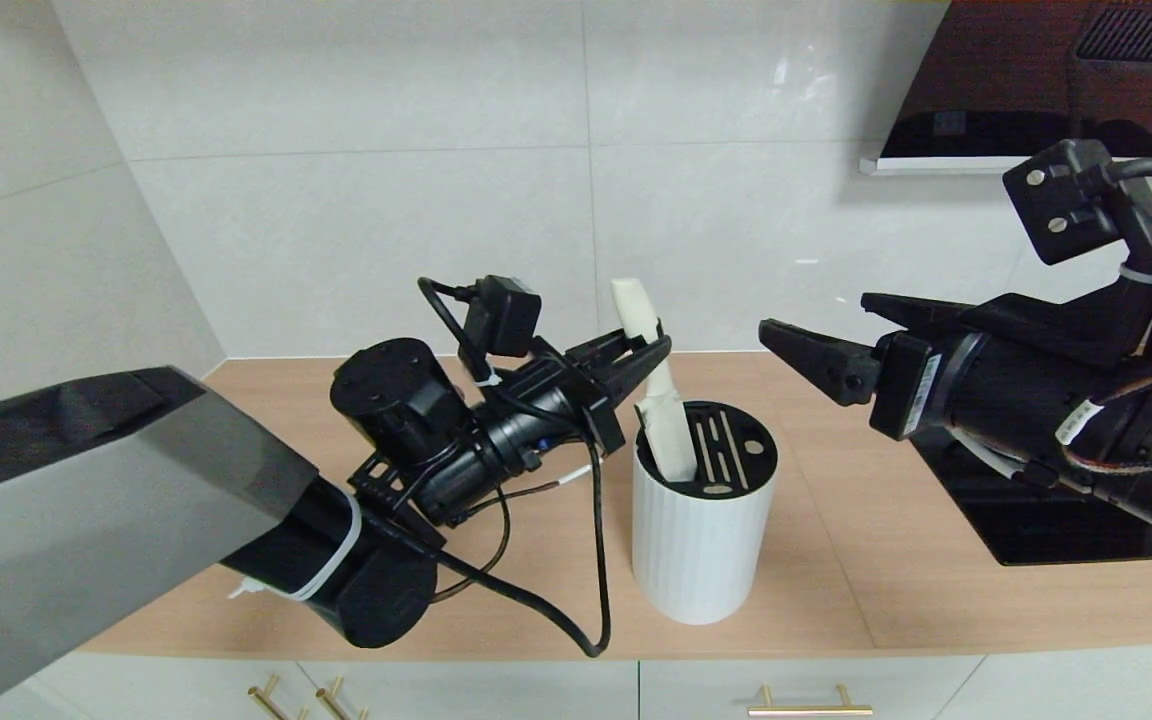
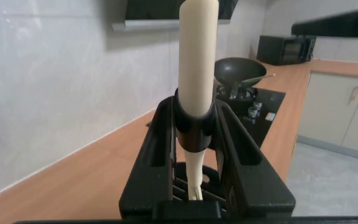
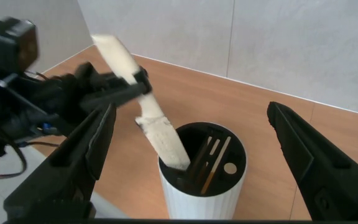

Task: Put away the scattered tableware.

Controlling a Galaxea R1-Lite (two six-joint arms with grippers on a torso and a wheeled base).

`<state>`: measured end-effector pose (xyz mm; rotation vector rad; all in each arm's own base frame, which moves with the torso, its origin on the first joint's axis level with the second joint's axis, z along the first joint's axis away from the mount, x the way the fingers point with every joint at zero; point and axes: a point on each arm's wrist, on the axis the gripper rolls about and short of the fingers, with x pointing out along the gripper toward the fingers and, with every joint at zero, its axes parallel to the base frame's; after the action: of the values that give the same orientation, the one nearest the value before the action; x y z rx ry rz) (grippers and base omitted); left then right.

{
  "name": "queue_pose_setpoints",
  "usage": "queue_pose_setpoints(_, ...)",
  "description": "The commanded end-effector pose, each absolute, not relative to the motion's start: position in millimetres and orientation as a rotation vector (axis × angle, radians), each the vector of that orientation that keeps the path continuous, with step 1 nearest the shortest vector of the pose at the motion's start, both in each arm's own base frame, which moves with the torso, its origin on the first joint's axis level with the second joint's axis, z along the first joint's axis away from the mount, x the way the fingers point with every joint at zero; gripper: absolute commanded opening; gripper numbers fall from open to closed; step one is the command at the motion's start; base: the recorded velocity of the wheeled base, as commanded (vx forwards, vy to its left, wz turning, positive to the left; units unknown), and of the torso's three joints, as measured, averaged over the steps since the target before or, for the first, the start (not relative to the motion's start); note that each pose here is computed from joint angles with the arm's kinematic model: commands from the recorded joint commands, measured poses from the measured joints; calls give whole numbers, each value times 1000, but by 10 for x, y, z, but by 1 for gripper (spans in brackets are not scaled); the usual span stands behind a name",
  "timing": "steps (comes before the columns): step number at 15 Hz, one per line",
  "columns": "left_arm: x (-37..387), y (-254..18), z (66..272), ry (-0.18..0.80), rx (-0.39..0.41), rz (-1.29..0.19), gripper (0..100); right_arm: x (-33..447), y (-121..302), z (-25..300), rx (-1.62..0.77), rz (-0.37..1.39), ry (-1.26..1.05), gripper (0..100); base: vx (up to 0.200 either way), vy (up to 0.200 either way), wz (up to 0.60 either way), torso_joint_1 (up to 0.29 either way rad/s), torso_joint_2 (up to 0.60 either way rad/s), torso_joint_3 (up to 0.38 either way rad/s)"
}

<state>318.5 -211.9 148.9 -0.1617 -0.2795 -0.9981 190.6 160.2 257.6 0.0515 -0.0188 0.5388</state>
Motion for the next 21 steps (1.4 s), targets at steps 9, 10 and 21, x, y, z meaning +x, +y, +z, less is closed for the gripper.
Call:
queue_pose_setpoints(9, 3287, -2373, 1091, -193, -168, -1031, 0, 1950, 1640, 2518, 41, 539, 2, 100, 0, 0, 0, 0, 0, 0)
queue_pose_setpoints(10, 3287, -2373, 1091, -194, -166, -1030, 0, 1950, 1640, 2518, 41, 539, 2, 100, 0, 0, 0, 0, 0, 0)
queue_pose_setpoints(21, 3226, -2323, 1265, -232, -175, -1001, 100, 1947, 1637, 2522, 42, 537, 0, 100, 0, 0, 0, 0, 0, 0)
